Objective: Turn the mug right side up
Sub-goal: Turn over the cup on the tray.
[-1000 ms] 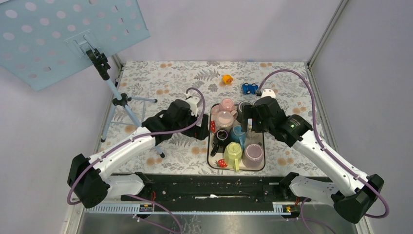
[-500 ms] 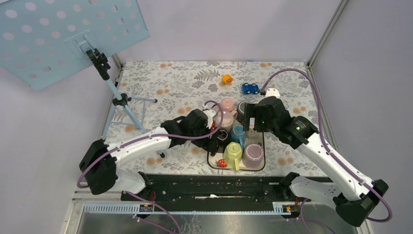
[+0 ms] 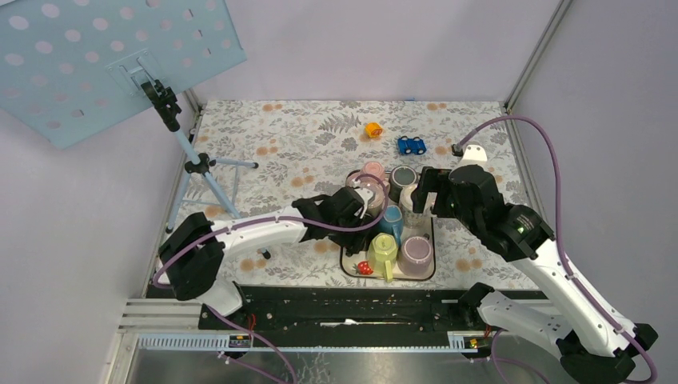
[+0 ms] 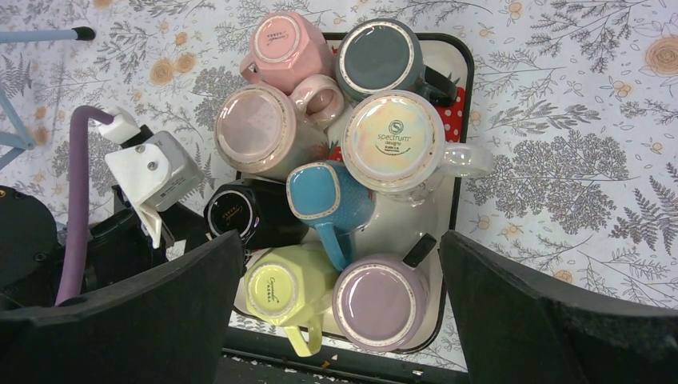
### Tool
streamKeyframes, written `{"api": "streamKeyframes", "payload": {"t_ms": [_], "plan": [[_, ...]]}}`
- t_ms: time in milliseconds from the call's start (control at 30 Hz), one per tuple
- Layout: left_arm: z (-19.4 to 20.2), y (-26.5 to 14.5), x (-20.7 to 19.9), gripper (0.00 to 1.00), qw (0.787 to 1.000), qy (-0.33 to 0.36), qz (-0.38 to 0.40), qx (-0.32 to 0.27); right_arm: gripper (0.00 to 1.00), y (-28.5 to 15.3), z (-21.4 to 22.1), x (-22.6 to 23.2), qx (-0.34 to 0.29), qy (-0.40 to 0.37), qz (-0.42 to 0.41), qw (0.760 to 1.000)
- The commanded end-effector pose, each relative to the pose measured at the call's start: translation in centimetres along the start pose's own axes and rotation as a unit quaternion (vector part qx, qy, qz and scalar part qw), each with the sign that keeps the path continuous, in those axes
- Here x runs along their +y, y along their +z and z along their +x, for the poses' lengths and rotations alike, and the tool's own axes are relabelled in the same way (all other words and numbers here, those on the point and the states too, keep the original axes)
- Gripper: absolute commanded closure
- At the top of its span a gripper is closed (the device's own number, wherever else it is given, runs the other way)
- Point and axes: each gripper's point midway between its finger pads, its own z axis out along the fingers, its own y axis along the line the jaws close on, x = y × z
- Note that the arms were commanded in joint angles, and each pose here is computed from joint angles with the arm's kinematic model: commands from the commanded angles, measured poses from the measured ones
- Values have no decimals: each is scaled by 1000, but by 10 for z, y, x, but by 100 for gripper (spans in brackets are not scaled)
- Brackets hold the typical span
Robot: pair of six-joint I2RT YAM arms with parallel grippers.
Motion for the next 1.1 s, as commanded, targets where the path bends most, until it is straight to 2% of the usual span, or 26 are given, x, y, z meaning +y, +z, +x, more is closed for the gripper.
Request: {"api": "streamKeyframes", "payload": {"t_ms": [0,367,533,1067], "plan": [[-30,2,-11,29,999,3,2,-37,0,-2,-6,0,-12,10,4,1000],[-27,10,-10,44,1000,11,-11,-20,0,-1,0,-2,-7,8,6,1000],[-23,14,-10,56,1000,14,-11,-9,0,1,0,-1,-6,8,4,1000],[-20,17,-4,63,999,14,-31,-7,0,0,5,-1,-1,11,-1,1000]]}}
